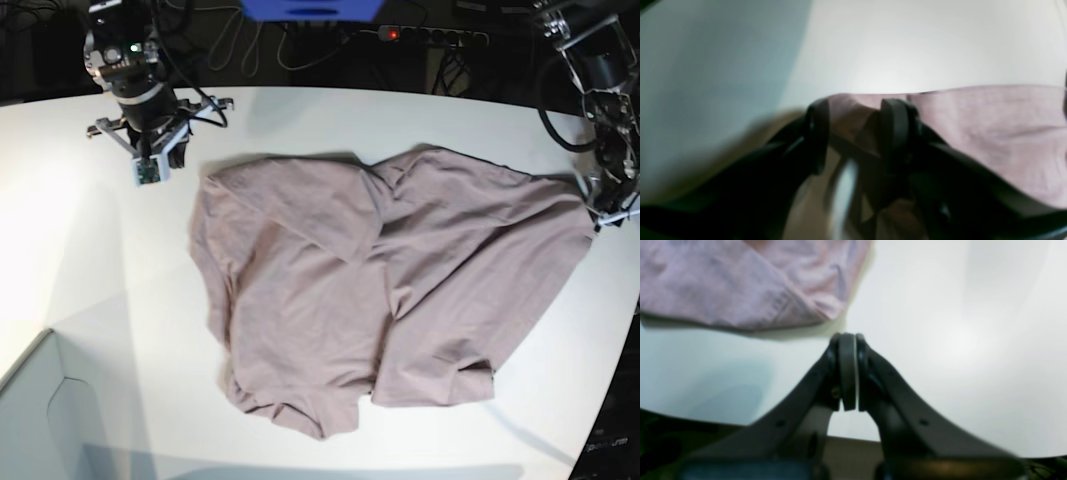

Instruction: Layout the t-shirt on the table in an organized manner, then fold the t-shirt properly

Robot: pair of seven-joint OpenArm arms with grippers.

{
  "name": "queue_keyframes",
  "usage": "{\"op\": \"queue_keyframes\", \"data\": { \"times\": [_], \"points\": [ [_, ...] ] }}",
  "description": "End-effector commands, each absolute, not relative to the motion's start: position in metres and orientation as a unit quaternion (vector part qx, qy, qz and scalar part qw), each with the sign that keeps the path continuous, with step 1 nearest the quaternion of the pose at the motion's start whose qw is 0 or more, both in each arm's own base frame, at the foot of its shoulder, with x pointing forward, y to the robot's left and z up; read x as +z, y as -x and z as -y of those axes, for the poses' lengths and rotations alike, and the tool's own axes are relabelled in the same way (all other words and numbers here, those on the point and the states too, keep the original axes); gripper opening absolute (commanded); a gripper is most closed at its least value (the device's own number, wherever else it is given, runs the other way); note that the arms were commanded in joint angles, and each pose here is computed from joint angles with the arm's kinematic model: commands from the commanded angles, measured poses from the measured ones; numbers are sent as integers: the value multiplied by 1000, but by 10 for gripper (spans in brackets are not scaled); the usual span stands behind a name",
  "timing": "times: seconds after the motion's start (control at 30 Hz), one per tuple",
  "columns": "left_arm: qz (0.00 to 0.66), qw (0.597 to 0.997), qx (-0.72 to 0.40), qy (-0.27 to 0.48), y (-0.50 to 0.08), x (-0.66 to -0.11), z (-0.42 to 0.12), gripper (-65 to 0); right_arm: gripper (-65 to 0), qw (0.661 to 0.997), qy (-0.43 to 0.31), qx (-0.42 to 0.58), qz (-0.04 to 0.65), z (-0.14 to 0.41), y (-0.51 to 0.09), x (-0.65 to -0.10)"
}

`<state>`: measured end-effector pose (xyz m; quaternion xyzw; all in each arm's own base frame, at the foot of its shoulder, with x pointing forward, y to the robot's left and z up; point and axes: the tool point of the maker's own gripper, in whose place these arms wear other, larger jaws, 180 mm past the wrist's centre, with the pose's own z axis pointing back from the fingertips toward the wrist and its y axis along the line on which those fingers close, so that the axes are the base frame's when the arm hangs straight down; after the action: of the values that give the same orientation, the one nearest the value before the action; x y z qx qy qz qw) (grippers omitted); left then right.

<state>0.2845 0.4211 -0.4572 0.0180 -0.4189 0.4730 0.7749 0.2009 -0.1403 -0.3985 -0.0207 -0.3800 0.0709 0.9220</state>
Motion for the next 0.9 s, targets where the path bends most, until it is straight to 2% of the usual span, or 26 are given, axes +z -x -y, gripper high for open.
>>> {"op": "queue_keyframes", "data": {
  "times": [0.0,0.27,0.33,0.4,0.47,0.5,0.57,0.8,0.87],
  "points": [
    [438,766,471,-25,-293,-443,-437,-405,-650,914,24,69,398,141,-207,-390],
    [418,771,480,-31,-284,-455,-442,-418,-650,914,21,71,400,139,-207,-389],
    [418,771,480,-31,-284,-455,-442,-499,-650,912,13,77,402,131,-209,-388],
    [417,771,480,-31,-283,-455,-442,-627,-650,911,-1,87,403,118,-209,-388],
    [416,772,479,-31,-283,-456,-442,-650,-650,907,-18,102,408,101,-212,-385],
    [416,772,479,-31,-283,-456,-442,-632,-633,904,-28,110,412,92,-214,-384],
    [414,773,479,-31,-282,-456,-442,-649,-590,899,-42,122,418,78,-219,-381],
    [406,777,480,-34,-273,-462,-441,-648,-349,899,-59,168,400,44,-246,-373],
    [405,778,480,-33,-273,-463,-440,-637,-298,900,-56,177,396,42,-257,-375]
  ]
}}
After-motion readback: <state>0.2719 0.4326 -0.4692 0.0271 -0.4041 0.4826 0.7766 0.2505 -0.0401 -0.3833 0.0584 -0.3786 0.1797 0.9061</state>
